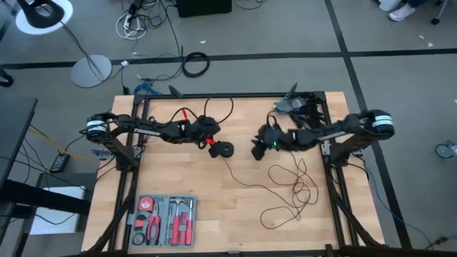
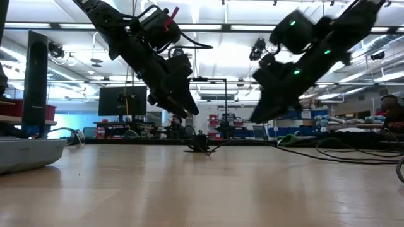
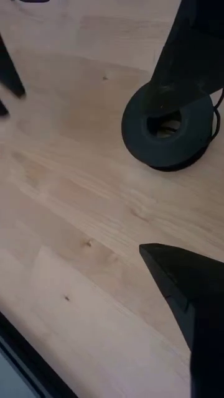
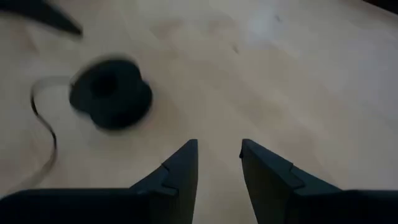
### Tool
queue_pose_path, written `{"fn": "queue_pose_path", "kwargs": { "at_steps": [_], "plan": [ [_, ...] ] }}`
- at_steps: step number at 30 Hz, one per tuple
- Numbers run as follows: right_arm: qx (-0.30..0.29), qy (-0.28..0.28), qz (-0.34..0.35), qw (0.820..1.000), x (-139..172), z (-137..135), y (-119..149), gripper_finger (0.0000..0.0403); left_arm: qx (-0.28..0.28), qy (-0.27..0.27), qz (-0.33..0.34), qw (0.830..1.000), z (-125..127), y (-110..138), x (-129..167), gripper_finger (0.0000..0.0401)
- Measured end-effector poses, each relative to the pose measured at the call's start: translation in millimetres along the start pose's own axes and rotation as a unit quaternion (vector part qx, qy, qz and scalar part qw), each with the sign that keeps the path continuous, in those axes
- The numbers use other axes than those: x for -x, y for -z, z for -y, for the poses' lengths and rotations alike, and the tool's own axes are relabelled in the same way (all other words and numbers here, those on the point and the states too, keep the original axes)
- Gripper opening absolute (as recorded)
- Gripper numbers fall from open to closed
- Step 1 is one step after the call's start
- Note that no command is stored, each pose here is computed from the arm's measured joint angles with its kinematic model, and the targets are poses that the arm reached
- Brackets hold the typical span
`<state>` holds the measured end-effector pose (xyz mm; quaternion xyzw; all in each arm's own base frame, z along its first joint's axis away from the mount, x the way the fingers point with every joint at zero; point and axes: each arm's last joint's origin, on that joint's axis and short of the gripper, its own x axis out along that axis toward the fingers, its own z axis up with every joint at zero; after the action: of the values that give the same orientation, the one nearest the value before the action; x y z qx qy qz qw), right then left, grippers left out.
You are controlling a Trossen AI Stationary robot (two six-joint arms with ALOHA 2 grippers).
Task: Coil cords
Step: Uncoil the black wire from the spool
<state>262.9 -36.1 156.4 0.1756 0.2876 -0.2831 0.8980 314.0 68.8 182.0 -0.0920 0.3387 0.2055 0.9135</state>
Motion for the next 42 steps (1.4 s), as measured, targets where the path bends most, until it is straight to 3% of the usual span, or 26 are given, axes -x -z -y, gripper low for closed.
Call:
{"fn": "queue_pose_path", "kwargs": {
  "at_steps": [6, 12, 16, 20, 26, 32, 42],
  "plan": [
    [0.017, 0.049, 0.003, 0.999, 28.3, -38.4, 38.4, 0.0123, 0.001, 0.001, 0.007, 1.000, 0.2, -1.3, -0.1, 0.0353],
    [0.021, -0.005, 0.008, 1.000, 26.9, -69.4, 67.0, 0.0123, -0.011, 0.011, 0.019, 1.000, 2.9, 1.1, -14.9, 0.0353],
    [0.018, -0.044, 0.020, 0.999, 14.0, -79.3, 72.7, 0.0123, -0.017, 0.046, -0.022, 0.999, 6.1, 13.3, -32.8, 0.0353],
    [0.054, -0.096, 0.050, 0.993, 2.0, -87.8, 70.8, 0.0123, -0.031, 0.032, -0.040, 0.998, 6.6, 12.7, -38.6, 0.0353],
    [0.062, -0.106, 0.107, 0.987, -9.5, -89.1, 58.3, 0.0122, -0.052, 0.004, -0.056, 0.997, 5.2, 10.6, -37.7, 0.0353],
    [0.174, -0.118, 0.089, 0.974, -23.6, -98.4, 40.2, 0.0123, -0.053, 0.003, -0.058, 0.997, 5.2, 11.7, -39.6, 0.0353],
    [0.138, -0.120, 0.012, 0.983, -77.9, -114.8, 15.7, 0.0129, -0.050, -0.001, -0.052, 0.997, 5.2, 10.9, -39.9, 0.0353]
  ]
}}
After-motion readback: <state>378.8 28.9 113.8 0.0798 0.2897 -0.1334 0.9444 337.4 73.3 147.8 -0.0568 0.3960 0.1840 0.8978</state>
